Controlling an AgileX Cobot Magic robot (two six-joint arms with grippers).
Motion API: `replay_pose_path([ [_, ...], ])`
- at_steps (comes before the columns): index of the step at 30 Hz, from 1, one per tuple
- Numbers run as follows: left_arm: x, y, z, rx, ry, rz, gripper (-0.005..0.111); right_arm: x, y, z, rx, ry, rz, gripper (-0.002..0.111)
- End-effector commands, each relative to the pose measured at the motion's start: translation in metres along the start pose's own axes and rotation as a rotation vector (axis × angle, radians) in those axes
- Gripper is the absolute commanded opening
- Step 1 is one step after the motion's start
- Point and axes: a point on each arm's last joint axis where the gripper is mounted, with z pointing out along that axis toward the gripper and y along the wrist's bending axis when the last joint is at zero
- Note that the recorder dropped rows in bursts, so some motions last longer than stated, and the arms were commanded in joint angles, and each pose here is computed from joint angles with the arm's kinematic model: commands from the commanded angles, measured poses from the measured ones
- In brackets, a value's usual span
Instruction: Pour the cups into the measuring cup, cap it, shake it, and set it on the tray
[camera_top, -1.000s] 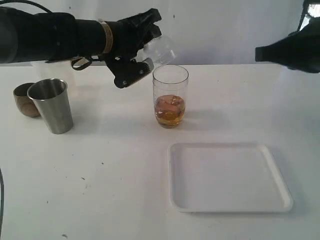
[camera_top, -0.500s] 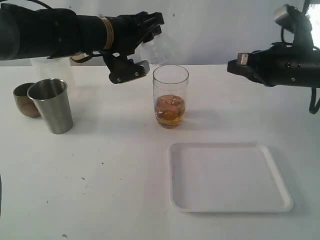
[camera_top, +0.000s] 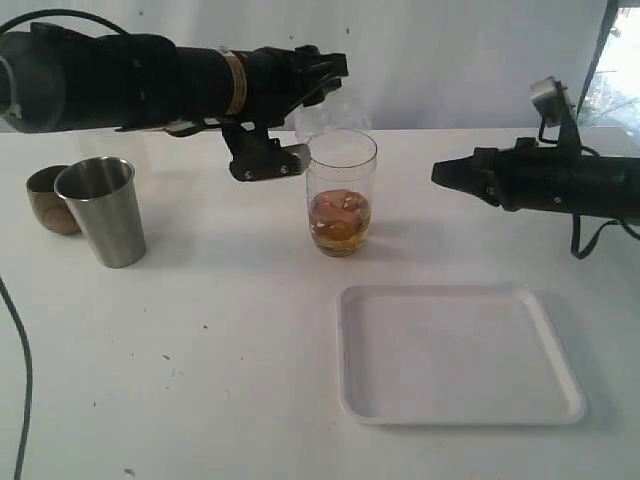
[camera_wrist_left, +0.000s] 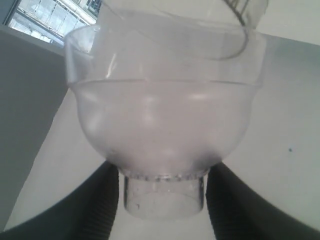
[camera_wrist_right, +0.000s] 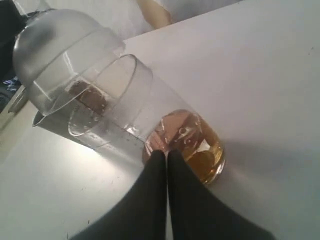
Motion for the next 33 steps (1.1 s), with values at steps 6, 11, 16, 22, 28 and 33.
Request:
replay_pose_path([
  [6, -0.001, 0.003, 0.006, -0.009, 0.0, 0.024, 0.0, 0.007, -0.013, 0.036, 0.007, 0.051, -0.024, 0.0],
  [11, -0.002, 0.003, 0.006, -0.011, -0.001, 0.038, 0.0, 0.006, -0.013, 0.049, 0.007, 0.063, -0.045, 0.0],
  [16, -0.002, 0.003, 0.006, -0.011, -0.002, 0.054, 0.0, 0.004, -0.014, 0.05, 0.027, 0.061, -0.051, 0.0],
  [22, -0.003, 0.003, 0.007, -0.003, -0.004, 0.064, 0.0, 0.007, -0.013, 0.061, 0.011, 0.077, -0.059, 0.0],
  [28, -0.008, 0.003, 0.011, 0.004, -0.018, 0.069, 0.0, 0.009, -0.012, 0.072, -0.005, 0.087, -0.059, 0.0],
  [33, -0.017, -0.001, 0.017, 0.016, -0.041, 0.08, 0.0, 0.007, -0.011, 0.072, -0.012, 0.083, -0.048, 0.0],
])
